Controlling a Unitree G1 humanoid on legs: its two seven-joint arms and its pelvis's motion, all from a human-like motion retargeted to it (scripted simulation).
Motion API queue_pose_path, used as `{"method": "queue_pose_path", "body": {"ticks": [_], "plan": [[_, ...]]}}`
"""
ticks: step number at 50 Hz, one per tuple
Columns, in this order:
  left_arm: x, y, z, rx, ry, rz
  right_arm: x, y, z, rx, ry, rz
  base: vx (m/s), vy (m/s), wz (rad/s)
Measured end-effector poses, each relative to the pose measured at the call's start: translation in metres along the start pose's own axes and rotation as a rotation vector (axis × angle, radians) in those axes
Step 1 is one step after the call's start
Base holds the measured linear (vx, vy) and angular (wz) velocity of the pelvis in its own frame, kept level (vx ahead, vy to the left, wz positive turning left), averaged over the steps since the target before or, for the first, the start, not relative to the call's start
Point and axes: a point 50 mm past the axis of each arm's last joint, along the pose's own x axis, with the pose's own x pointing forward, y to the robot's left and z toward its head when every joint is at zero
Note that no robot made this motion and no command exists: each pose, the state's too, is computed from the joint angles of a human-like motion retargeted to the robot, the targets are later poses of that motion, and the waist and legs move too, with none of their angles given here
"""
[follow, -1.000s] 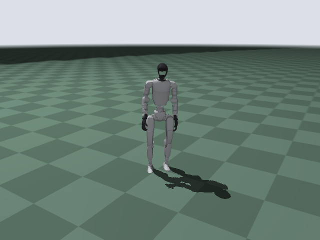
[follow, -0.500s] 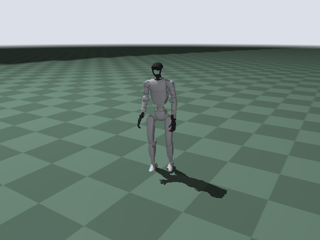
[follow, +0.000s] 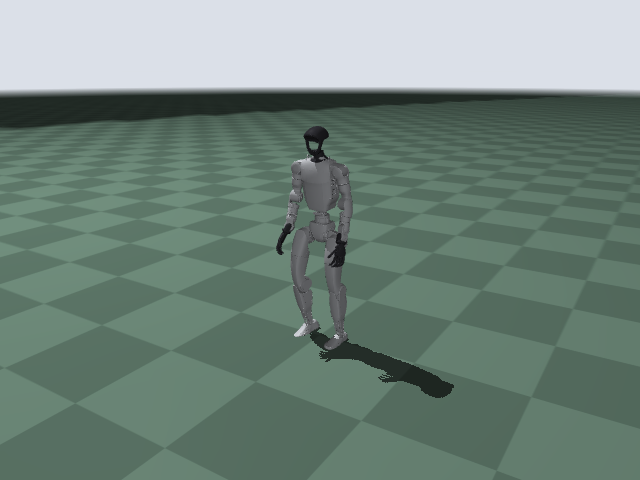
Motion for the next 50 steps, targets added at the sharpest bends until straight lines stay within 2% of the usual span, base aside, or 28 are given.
{"method": "queue_pose_path", "body": {"ticks": [15, 25, 33, 37, 41, 50], "plan": [[-0.004, 0.002, -0.026, -0.097, 0.142, 0.066, 0.004, -0.003, 0.016, -0.031, -0.065, -0.006, 0.02, 0.0, -0.05], [-0.002, 0.014, 0.038, -0.311, -0.183, 0.082, 0.003, -0.001, 0.017, -0.016, -0.062, 0.035, 0.0, 0.0, 0.0], [-0.011, 0.014, 0.082, -0.257, -0.387, 0.024, 0.0, 0.001, 0.01, -0.016, -0.046, 0.042, 0.0, 0.0, 0.0], [-0.02, 0.017, 0.124, -0.187, -0.552, 0.007, 0.001, -0.003, 0.011, -0.002, -0.05, 0.033, 0.0, 0.0, 0.0], [-0.043, 0.025, 0.196, -0.097, -0.81, 0.064, 0.002, -0.01, 0.013, 0.012, -0.047, 0.015, 0.0, 0.0, 0.0], [-0.152, 0.057, 0.382, 0.074, -1.407, 0.478, 0.004, -0.021, 0.007, -0.011, -0.007, -0.009, 0.0, 0.0, -0.05]]}}
